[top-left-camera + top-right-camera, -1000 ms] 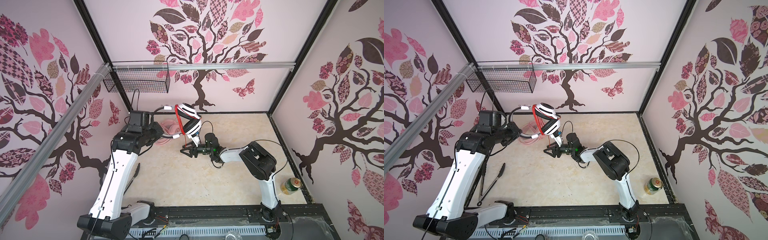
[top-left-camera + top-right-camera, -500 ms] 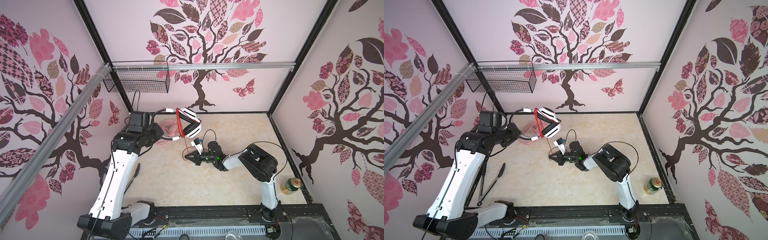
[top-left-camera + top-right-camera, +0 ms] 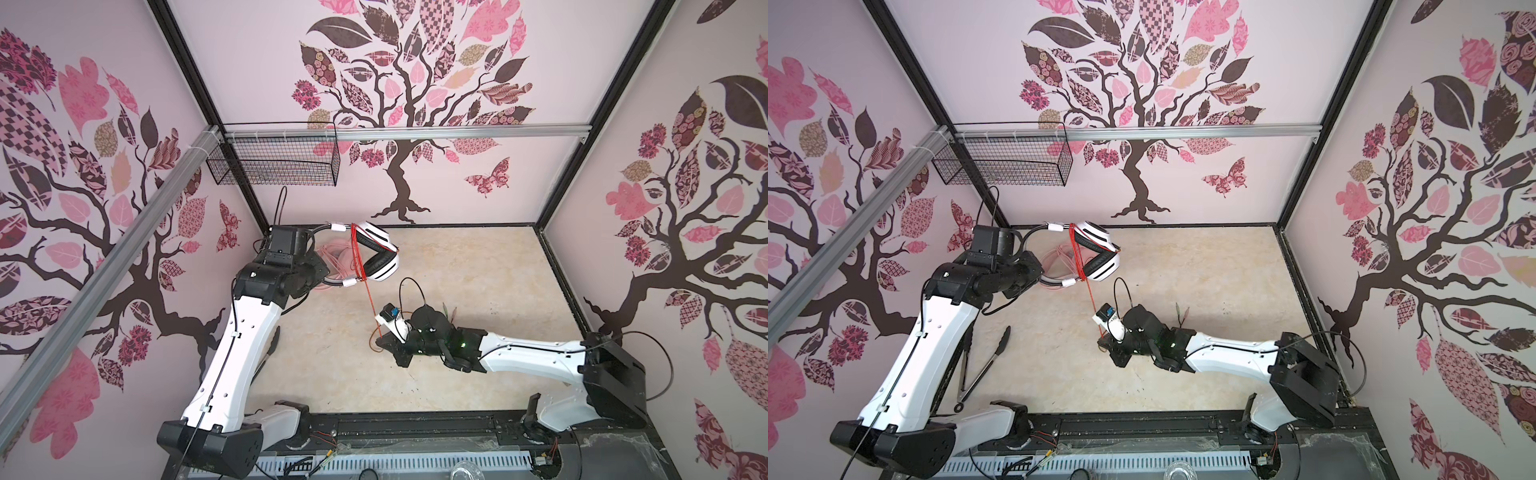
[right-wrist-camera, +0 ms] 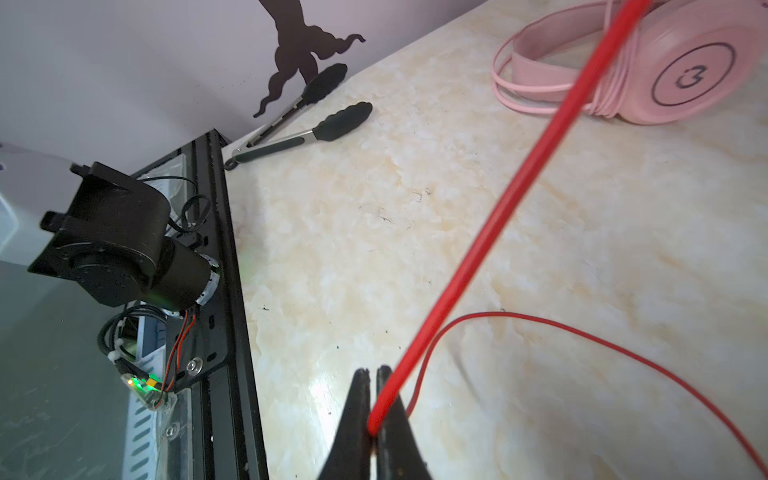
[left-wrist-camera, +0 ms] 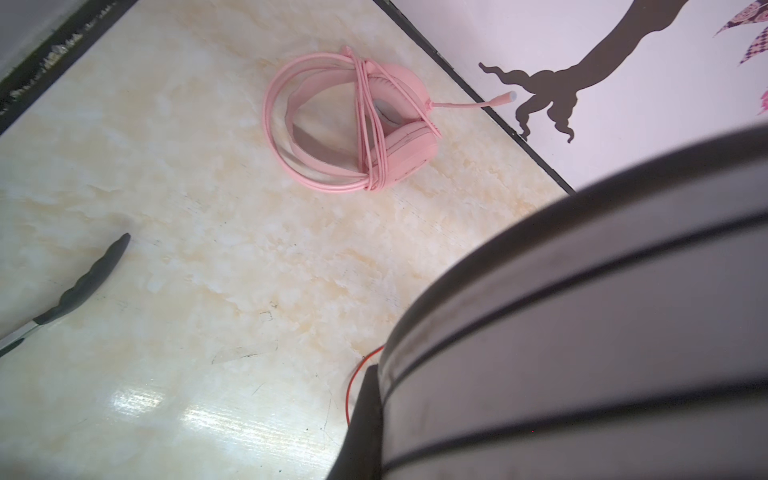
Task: Wrap the headphones
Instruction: 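Lift the red cable up around the white headset with the right gripper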
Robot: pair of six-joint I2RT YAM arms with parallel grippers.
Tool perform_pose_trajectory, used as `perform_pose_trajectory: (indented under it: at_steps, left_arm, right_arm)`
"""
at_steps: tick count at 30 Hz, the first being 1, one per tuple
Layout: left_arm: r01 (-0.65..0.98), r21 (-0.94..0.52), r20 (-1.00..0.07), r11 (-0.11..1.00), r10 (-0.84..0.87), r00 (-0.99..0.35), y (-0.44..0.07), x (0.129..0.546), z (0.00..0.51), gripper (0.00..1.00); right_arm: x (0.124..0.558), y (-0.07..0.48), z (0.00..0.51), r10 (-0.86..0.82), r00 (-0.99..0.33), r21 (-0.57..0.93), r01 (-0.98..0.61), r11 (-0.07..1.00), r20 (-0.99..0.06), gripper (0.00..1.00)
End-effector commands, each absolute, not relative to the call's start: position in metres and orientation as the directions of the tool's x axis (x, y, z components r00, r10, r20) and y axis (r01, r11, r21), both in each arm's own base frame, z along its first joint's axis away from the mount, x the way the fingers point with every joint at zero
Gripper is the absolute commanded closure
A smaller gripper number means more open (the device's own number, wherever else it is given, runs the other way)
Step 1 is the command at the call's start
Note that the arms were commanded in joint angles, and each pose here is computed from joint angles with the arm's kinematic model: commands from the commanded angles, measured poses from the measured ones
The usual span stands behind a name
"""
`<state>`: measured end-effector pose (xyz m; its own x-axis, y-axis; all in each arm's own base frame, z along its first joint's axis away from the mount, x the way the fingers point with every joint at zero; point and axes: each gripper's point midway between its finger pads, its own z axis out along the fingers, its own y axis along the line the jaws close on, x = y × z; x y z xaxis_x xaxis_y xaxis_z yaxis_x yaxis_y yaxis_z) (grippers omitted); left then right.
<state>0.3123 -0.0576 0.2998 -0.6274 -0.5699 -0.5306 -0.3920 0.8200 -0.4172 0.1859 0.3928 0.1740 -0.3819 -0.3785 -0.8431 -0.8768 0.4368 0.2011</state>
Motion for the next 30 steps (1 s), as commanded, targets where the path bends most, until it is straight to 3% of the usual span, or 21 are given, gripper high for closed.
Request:
perform_pose_trajectory:
  at_steps: [1, 7, 15, 24, 26, 30]
  left_arm:
    - [-0.437, -0.408, -0.644, 0.802, -0.592, -0.485, -0.046, 0.32, 0.328, 1.0]
    - [-0.47, -0.239, -0.727, 0.85, -0.478, -0.493, -0.057, 0.307, 0.326, 1.0]
    - [-0.448, -0.002, -0.745, 0.894, -0.3, -0.596, -0.08, 0.303, 0.302, 1.0]
    - [-0.302, 0.215, -0.709, 0.929, -0.065, -0.702, -0.102, 0.301, 0.277, 1.0]
    - [-0.246, 0.238, -0.692, 0.94, -0.014, -0.722, -0.107, 0.301, 0.271, 1.0]
    - [-0.161, 0.275, -0.655, 0.948, 0.062, -0.753, -0.113, 0.3, 0.262, 1.0]
  right_arm:
    - [0.191, 0.358, 0.187, -0.486, -0.376, 0.062, -0.835, 0.546, -0.789, 1.0]
    - [0.216, 0.325, 0.235, -0.54, -0.31, -0.158, -0.74, 0.654, -0.783, 1.0]
    - [0.25, 0.296, 0.273, -0.59, -0.215, -0.389, -0.572, 0.722, -0.778, 1.0]
    - [0.276, 0.287, 0.274, -0.684, -0.156, -0.581, -0.416, 0.7, -0.712, 1.0]
    - [0.28, 0.287, 0.273, -0.689, -0.152, -0.598, -0.388, 0.701, -0.708, 0.87]
    - [0.287, 0.288, 0.274, -0.676, -0.148, -0.592, -0.374, 0.714, -0.722, 0.79]
